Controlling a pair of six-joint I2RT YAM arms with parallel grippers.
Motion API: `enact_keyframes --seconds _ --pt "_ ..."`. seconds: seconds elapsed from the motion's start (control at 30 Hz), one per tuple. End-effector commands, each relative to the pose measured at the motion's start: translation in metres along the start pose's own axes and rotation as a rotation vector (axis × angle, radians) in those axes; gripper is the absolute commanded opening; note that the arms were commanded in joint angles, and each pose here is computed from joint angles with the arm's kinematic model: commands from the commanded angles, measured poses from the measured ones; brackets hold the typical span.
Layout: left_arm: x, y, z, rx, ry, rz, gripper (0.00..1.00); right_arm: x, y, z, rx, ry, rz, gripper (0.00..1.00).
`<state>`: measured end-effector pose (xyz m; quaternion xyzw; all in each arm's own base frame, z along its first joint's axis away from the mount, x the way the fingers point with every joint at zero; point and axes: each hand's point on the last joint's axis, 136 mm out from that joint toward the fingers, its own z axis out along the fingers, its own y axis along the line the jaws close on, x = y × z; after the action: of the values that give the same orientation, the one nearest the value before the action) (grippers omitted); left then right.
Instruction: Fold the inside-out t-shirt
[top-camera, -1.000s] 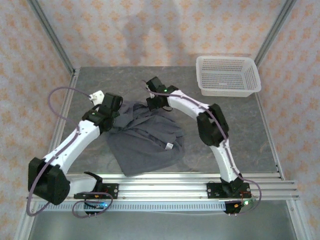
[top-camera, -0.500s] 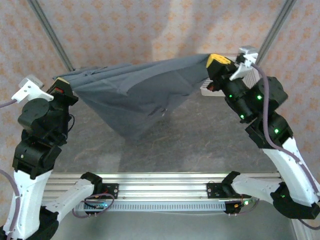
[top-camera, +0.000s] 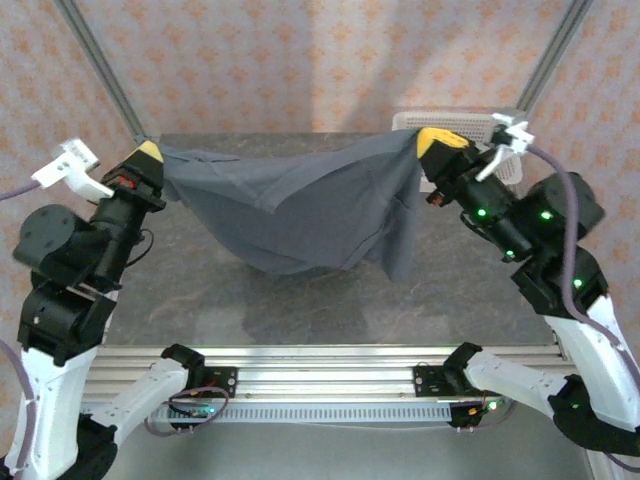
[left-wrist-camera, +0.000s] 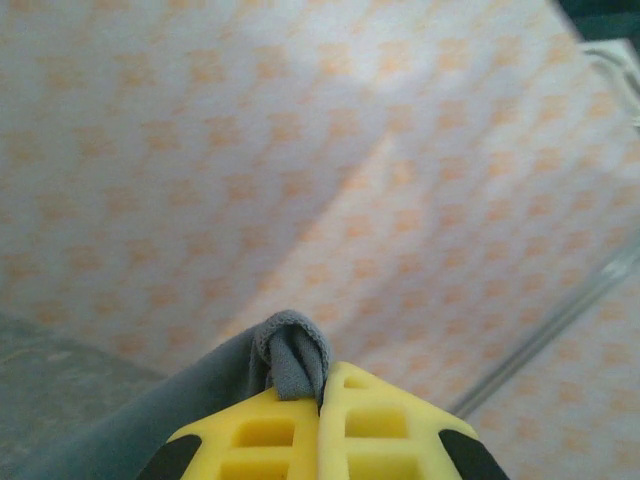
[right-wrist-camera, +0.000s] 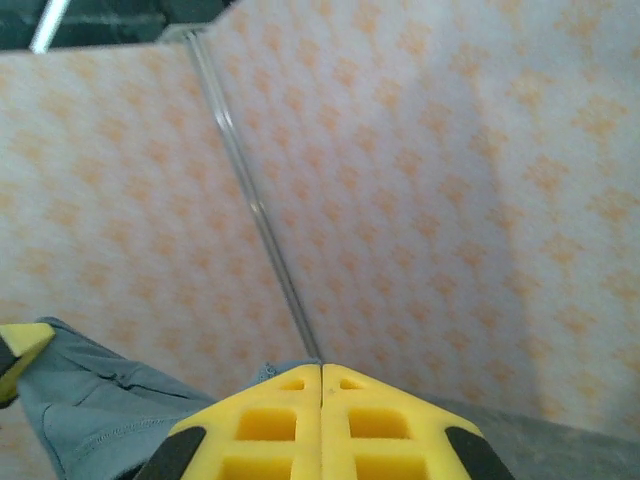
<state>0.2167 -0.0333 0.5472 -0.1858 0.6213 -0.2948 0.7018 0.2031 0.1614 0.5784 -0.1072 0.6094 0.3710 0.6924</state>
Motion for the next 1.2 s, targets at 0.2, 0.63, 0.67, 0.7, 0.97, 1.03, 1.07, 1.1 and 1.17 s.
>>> enact_keyframes --seconds 0.2,0.63,0.67,0.7,0.97,1.03,1.07,1.1,1.17 --pt "-0.055 -0.047 -0.039 0.201 -0.131 -0.154 0.00 -0.067 0.033 -0.013 -0.122 -0.159 0.036 0.00" --pt "0.046 0.080 0.114 -0.517 0.087 0.085 0.00 0.061 -0.125 0.210 0.305 0.313 0.076 0.00" --pt "0.059 0.092 0.126 -0.557 0.104 0.098 0.00 0.083 -0.145 0.224 0.322 0.348 0.109 0.00" --pt "0.072 0.106 0.137 -0.596 0.113 0.113 0.00 0.107 -0.165 0.236 0.333 0.389 0.134 0.00" --pt "0.155 0.218 0.225 -0.784 0.255 0.116 0.74 0.205 -0.287 0.284 0.382 0.448 0.398 0.66" --pt "0.149 0.221 0.223 -0.790 0.248 0.129 0.78 0.192 -0.295 0.265 0.420 0.462 0.432 0.68" --pt "0.146 0.219 0.218 -0.780 0.247 0.129 0.79 0.189 -0.290 0.253 0.427 0.503 0.409 0.68" --pt "0.145 0.216 0.210 -0.766 0.250 0.116 0.79 0.188 -0.280 0.240 0.427 0.556 0.377 0.69" --pt "0.152 0.203 0.191 -0.699 0.281 0.053 0.79 0.197 -0.257 0.215 0.418 0.672 0.347 0.69"
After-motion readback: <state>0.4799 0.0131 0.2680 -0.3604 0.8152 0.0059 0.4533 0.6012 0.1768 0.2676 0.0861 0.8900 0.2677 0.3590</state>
